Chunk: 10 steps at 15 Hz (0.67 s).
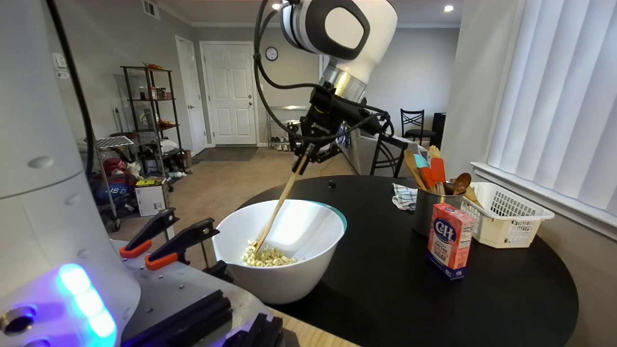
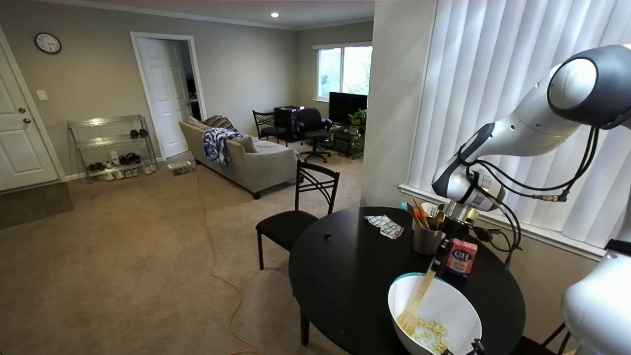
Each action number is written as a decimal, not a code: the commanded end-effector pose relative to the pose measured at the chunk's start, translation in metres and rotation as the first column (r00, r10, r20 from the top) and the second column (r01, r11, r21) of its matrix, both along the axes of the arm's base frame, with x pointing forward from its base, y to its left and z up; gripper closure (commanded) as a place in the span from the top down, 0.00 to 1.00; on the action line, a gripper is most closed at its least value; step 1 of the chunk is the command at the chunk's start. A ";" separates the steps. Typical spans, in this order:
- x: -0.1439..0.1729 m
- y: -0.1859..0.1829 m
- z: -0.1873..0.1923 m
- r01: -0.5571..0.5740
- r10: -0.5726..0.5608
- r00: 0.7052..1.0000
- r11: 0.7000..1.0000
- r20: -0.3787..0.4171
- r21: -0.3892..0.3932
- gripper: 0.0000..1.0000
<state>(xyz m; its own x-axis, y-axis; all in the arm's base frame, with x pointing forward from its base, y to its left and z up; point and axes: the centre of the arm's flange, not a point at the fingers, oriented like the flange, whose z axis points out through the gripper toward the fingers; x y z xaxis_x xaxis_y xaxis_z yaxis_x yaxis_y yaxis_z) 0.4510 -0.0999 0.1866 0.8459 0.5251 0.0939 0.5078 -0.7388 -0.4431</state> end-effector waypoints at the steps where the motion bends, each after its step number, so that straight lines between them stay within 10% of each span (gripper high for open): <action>1: 0.000 0.000 -0.006 -0.002 0.003 0.998 1.000 0.056 -0.029 0.05; 10: 0.004 -0.020 -0.028 0.069 -0.048 0.989 0.985 0.138 -0.157 0.05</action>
